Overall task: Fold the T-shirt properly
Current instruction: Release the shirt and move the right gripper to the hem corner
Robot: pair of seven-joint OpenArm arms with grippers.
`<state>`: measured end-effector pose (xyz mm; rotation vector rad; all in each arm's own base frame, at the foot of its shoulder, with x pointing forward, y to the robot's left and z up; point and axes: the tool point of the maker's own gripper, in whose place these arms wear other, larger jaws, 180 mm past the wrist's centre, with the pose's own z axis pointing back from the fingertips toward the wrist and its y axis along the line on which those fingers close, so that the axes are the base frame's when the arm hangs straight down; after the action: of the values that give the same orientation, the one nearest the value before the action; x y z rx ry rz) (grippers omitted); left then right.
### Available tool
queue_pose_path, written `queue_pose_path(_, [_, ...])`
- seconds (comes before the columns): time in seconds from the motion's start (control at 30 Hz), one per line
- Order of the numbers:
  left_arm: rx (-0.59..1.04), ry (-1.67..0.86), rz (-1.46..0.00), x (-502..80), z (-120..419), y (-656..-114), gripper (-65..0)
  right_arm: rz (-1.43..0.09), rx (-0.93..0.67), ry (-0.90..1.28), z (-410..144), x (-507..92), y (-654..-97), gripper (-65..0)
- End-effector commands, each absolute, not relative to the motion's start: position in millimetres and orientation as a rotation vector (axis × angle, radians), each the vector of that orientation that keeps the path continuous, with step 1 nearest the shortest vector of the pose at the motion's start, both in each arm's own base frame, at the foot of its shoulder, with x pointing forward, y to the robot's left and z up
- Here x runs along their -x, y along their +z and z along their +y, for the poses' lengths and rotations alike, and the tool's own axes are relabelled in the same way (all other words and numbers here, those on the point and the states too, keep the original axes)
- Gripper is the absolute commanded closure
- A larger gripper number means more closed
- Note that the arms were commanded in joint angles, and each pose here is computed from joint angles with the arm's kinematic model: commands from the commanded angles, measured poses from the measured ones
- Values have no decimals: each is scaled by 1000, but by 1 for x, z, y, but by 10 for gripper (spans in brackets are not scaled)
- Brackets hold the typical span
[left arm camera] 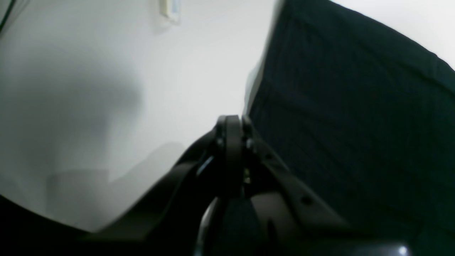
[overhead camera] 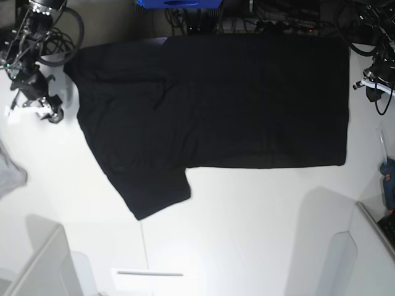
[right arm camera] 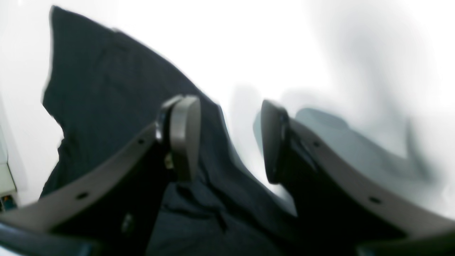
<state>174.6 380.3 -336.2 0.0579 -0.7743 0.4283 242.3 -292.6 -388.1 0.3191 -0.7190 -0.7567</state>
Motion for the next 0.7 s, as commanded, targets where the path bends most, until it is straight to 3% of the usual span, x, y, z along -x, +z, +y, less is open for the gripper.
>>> queue_pose_path(0.0, [-80,409,-812,-180,386,-324,0,-782,-323,-726,-299,-258,-373,-264])
queue_pose_path(0.37, [-69,415,-852,-195,388,-317,0,-818,-270,-371,-274,-337,-373,-272])
queue_pose_path(0.67, [-92,400,-857,-201,401,-310,0,-774,-370,-269,-239,-388,-382,-320])
